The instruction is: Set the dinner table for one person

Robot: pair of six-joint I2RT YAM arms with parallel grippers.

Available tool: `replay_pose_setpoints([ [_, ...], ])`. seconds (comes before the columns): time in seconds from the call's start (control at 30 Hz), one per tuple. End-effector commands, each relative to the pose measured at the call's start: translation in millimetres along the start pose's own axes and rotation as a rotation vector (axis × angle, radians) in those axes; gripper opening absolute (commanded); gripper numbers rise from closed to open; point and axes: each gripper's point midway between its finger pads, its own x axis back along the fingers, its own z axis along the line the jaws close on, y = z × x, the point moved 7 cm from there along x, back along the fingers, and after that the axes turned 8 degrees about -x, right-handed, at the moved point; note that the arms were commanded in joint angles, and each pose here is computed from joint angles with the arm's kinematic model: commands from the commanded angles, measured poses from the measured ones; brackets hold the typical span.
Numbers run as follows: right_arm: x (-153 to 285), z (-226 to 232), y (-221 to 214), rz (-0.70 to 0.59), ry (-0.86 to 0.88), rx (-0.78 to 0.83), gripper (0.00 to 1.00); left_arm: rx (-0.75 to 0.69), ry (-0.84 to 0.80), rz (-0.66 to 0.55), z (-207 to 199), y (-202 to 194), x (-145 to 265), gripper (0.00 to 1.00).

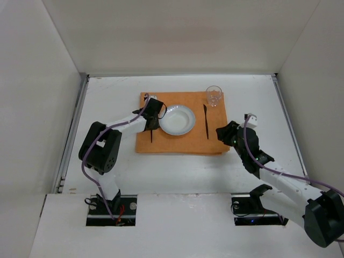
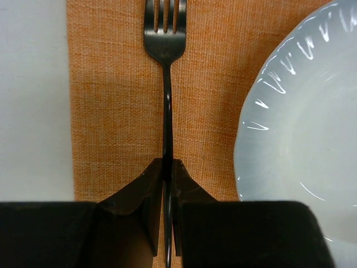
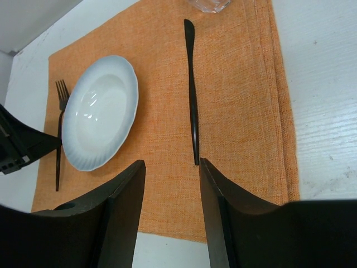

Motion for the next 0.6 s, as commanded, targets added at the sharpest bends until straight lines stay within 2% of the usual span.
replay_pose_setpoints([
  [0.0, -0.9, 16.2, 12.9, -0.045, 0.056, -0.013, 0.5, -0.055, -0.001, 0.026, -0.7, 5.8, 1.8, 0.05],
  [0.13, -2.3, 15.2, 13.4, -0.05, 0.045, -0.006, 0.51, -0.07, 0.027, 0.027, 0.3, 5.0, -0.7, 0.08],
  [0.37, -4.6, 13.9, 11.6, -0.044, 0.037, -0.005, 0.57, -0.062, 0.076, -0.061, 4.9, 13.6, 26.8, 0.37],
  [0.43, -5.6, 13.4, 10.6, -0.039, 0.033, -0.003, 0.58, -0.052, 0.078, -0.096, 6.0, 16.0, 37.6, 0.42],
  [0.57, -6.4, 11.9, 10.8, -0.046, 0.023, -0.004, 0.57, 0.029, 0.072, -0.18, 9.9, 15.9, 62.6, 0.44],
])
